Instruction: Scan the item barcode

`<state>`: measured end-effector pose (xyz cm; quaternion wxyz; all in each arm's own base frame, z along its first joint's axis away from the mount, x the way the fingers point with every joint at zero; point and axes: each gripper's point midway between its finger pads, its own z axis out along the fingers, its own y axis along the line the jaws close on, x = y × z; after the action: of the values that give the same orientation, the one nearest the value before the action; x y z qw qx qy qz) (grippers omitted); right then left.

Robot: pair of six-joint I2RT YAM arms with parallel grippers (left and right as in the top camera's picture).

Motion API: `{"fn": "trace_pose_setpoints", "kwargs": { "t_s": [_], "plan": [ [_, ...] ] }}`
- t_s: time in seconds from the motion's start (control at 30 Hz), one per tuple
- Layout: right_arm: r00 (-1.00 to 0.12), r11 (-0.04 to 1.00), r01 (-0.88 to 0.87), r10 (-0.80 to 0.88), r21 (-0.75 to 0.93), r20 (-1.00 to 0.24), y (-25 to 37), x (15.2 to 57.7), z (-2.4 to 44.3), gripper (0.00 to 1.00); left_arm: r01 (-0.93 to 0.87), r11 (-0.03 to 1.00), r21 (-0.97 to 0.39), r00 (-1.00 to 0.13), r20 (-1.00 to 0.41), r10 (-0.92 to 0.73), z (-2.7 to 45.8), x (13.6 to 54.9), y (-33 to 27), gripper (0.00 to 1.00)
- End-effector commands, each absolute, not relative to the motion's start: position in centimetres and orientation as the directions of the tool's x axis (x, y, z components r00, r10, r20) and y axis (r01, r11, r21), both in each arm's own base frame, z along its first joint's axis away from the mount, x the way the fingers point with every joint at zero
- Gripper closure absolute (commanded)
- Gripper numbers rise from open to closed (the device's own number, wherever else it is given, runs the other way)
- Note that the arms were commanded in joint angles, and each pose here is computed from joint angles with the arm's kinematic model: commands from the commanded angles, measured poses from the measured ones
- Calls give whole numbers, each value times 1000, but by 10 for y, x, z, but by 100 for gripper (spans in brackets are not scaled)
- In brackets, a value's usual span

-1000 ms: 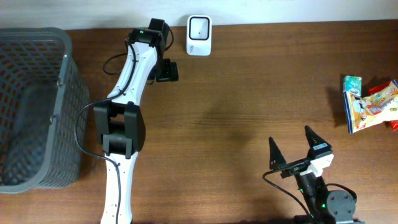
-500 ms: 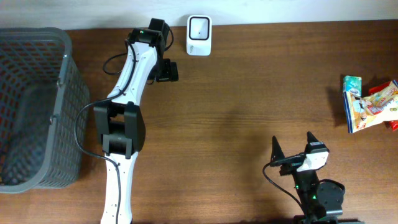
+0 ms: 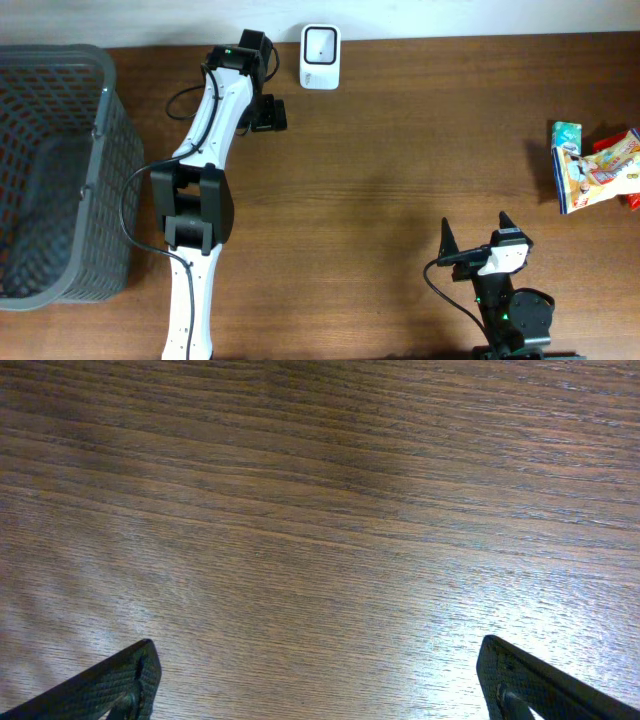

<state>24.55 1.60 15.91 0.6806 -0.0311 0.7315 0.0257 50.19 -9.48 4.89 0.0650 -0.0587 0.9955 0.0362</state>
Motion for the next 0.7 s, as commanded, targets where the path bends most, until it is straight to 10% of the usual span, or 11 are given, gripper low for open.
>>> {"fn": "trace_pose_setpoints", "kwargs": {
  "t_s": [0.0, 0.53, 0.67],
  "plan": [
    [-72, 995, -95, -21, -14, -997, 19, 245, 157, 1, -134, 989, 58, -980, -158, -123, 60, 504, -94, 1],
    [-72, 995, -95, -21, -14, -997, 19, 245, 157, 1, -134, 989, 61, -979, -162, -123, 62, 504, -94, 1],
    [-72, 995, -95, -22, -15, -997, 19, 245, 157, 2, -125, 992, -35, -964, -232, -130, 130, 493, -103, 1]
  ]
}}
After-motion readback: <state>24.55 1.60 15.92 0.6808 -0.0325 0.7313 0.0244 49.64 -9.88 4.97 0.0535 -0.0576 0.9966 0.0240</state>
